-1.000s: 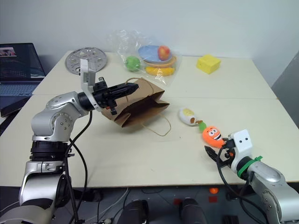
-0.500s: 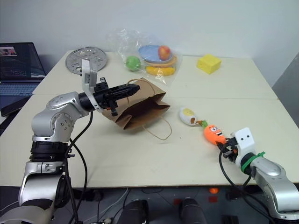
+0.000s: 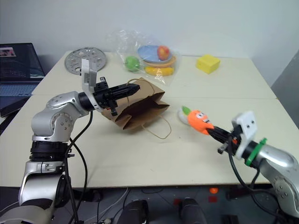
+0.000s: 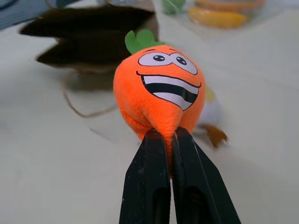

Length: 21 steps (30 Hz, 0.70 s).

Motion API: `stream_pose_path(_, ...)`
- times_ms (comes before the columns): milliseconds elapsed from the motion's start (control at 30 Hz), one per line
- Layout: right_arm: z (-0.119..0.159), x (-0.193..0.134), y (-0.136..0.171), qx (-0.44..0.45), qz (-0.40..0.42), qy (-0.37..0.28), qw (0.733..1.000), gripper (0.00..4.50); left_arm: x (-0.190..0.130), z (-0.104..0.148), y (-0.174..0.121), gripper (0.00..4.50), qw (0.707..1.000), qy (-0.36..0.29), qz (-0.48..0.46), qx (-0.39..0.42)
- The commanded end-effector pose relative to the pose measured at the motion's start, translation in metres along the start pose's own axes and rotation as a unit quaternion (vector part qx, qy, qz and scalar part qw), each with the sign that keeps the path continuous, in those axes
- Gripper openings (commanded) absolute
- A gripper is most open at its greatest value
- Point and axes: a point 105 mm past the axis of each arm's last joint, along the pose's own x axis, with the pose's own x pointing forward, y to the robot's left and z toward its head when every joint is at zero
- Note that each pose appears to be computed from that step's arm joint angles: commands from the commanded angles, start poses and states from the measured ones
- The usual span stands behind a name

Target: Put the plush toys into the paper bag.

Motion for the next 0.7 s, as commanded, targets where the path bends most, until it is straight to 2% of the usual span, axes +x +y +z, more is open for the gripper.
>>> stream_pose_path(33, 0.002, 0.022, 0.009, -0.017, -0.002, 0.002, 1.000, 0.01, 0.004, 0.015, -0.001, 0.00, 1.000, -0.016, -0.009, 0.022)
stream_pose_path(233, 0.008, 0.085, 0.021, -0.006, 0.004, -0.017, 1.000, 0.01, 0.012, 0.016, -0.005, 0.00, 0.999, -0.018, -0.026, 0.025)
stream_pose_path(500, 0.017, 0.144, 0.033, -0.012, 0.025, -0.031, 0.999, 0.01, 0.014, 0.018, -0.010, 0.00, 0.999, -0.019, -0.034, 0.024)
stream_pose_path(700, 0.015, 0.172, 0.046, -0.030, 0.053, -0.021, 0.998, 0.01, 0.014, 0.019, -0.013, 0.00, 0.999, -0.018, -0.037, 0.024)
